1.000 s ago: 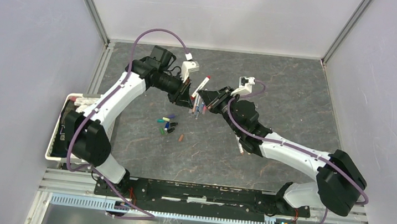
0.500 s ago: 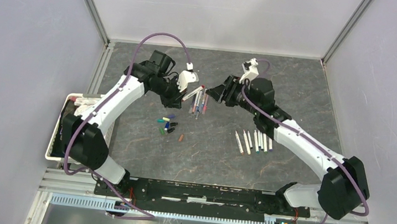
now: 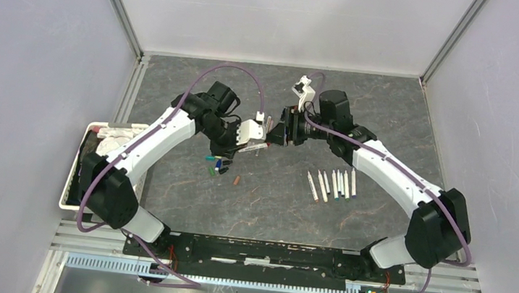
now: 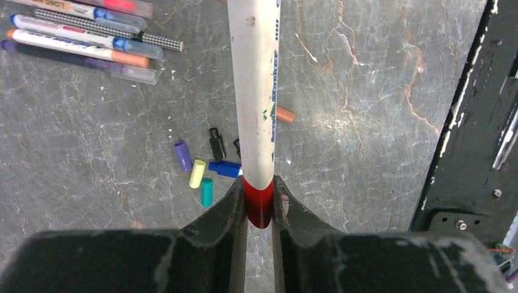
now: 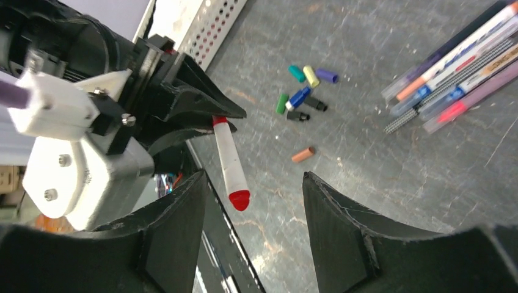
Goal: Open the pen caps
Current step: Open the pen cap from the pen.
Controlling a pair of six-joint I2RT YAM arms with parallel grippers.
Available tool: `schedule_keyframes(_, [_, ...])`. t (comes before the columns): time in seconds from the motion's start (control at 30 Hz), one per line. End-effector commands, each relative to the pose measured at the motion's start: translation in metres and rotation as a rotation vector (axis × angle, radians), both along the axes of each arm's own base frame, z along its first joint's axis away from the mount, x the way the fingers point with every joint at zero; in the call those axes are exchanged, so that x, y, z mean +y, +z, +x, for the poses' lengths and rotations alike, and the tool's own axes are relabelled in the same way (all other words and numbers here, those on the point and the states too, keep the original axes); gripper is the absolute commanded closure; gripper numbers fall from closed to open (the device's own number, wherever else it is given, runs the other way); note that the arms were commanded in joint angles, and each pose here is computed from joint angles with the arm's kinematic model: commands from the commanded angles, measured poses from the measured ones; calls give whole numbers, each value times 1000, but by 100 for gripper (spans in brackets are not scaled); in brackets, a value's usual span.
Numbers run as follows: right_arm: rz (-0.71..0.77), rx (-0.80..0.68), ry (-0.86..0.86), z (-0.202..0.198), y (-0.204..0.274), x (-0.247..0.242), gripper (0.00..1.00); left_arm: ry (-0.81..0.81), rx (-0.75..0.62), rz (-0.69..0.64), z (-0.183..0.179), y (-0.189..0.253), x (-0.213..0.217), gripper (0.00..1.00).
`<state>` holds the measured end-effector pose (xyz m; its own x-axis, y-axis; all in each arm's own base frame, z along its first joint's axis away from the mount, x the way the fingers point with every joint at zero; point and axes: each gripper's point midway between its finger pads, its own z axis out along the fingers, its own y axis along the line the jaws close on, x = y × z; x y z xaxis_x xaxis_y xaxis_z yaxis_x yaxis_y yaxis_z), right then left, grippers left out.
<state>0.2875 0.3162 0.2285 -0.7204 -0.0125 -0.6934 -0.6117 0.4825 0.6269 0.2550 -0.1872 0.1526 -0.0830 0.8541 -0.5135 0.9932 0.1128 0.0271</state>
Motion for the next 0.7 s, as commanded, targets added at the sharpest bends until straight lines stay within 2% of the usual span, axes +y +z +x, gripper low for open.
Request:
schedule_keyframes(0.0, [24,-19,132,-12,9,4,36,-95,-54,26,-9,8,5,98])
schedule_keyframes(0.37, [52,20,231,-23,0,11,36,-166,-70,94,-18,-1,6,98])
schedule_keyframes(0.67, [100,131,275,-30,-21,27,41,-190,-94,112,-18,-1,1,98])
